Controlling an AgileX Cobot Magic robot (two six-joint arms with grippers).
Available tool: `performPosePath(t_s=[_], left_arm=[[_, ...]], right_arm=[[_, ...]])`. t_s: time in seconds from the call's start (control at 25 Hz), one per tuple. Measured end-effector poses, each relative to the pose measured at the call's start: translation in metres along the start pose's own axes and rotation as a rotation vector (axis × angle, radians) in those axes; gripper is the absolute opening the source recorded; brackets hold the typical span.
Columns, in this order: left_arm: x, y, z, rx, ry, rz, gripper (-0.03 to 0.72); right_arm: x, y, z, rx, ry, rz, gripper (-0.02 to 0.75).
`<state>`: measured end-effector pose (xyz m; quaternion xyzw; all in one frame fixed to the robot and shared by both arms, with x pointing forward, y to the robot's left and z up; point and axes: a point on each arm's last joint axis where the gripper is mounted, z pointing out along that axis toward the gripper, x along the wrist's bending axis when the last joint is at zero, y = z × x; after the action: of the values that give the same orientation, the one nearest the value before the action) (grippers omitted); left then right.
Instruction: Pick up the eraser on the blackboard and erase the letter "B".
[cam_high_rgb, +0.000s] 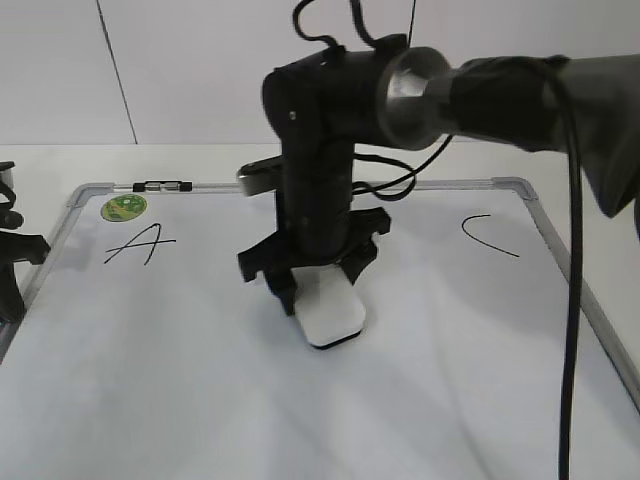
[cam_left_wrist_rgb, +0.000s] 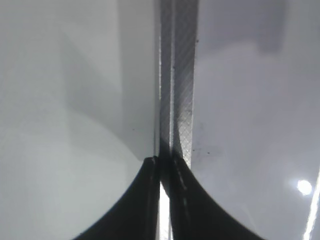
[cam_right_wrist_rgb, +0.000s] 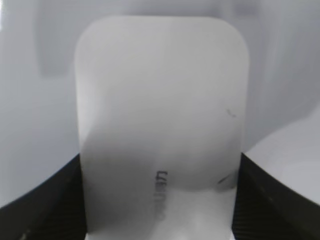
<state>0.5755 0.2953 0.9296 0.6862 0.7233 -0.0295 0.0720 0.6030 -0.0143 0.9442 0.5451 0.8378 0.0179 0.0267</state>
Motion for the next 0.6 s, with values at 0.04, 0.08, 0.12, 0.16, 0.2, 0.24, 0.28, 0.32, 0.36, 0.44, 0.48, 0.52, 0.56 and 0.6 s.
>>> performPosePath(t_s=[0.04,0.08,0.12,0.16,0.2,0.24,0.28,0.32,0.36,0.44,0.48,0.52,0.56,0.6], left_arm=[[0.000,0.000,0.000,0.000,0.000,0.000,0.025],[0.000,0.000,0.000,0.000,0.000,0.000,0.025],[0.000,0.000,0.000,0.000,0.000,0.000,0.025],[0.000,0.000,0.000,0.000,0.000,0.000,0.025],[0.000,0.000,0.000,0.000,0.000,0.000,0.025],[0.000,0.000,0.000,0.000,0.000,0.000,0.025],[0.000,0.000,0.000,0.000,0.000,0.000,0.025],[0.000,0.000,0.000,0.000,0.000,0.000,0.025],[0.000,0.000,0.000,0.000,0.000,0.000,0.025],[0.000,0.000,0.000,0.000,0.000,0.000,0.025],[0.000,0.000,0.000,0.001,-0.002,-0.001,0.025],[0.000,0.000,0.000,0.001,-0.002,-0.001,0.025],[0.000,0.000,0.000,0.001,-0.002,-0.001,0.025],[0.000,0.000,0.000,0.001,-0.003,-0.003,0.025]], right_arm=[[0.013,-0.003,-0.001,0.000,0.004,-0.027,0.560],[0.023,-0.007,-0.001,0.001,0.010,-0.049,0.560],[0.036,-0.011,-0.001,0.002,0.015,-0.075,0.560],[0.048,-0.015,-0.002,0.002,0.017,-0.103,0.560],[0.058,-0.019,-0.001,0.003,0.019,-0.126,0.560],[0.068,-0.023,-0.002,0.004,0.025,-0.156,0.560],[0.077,-0.027,-0.002,0.005,0.030,-0.181,0.559],[0.083,-0.030,-0.003,0.007,0.035,-0.194,0.559],[0.085,-0.031,-0.003,0.007,0.036,-0.201,0.559],[0.087,-0.031,-0.003,0.007,0.038,-0.208,0.559],[0.084,-0.030,-0.003,0.007,0.038,-0.202,0.559],[0.082,-0.029,-0.003,0.009,0.042,-0.194,0.559],[0.078,-0.027,-0.002,0.011,0.046,-0.182,0.560],[0.073,-0.025,-0.002,0.011,0.046,-0.171,0.559]])
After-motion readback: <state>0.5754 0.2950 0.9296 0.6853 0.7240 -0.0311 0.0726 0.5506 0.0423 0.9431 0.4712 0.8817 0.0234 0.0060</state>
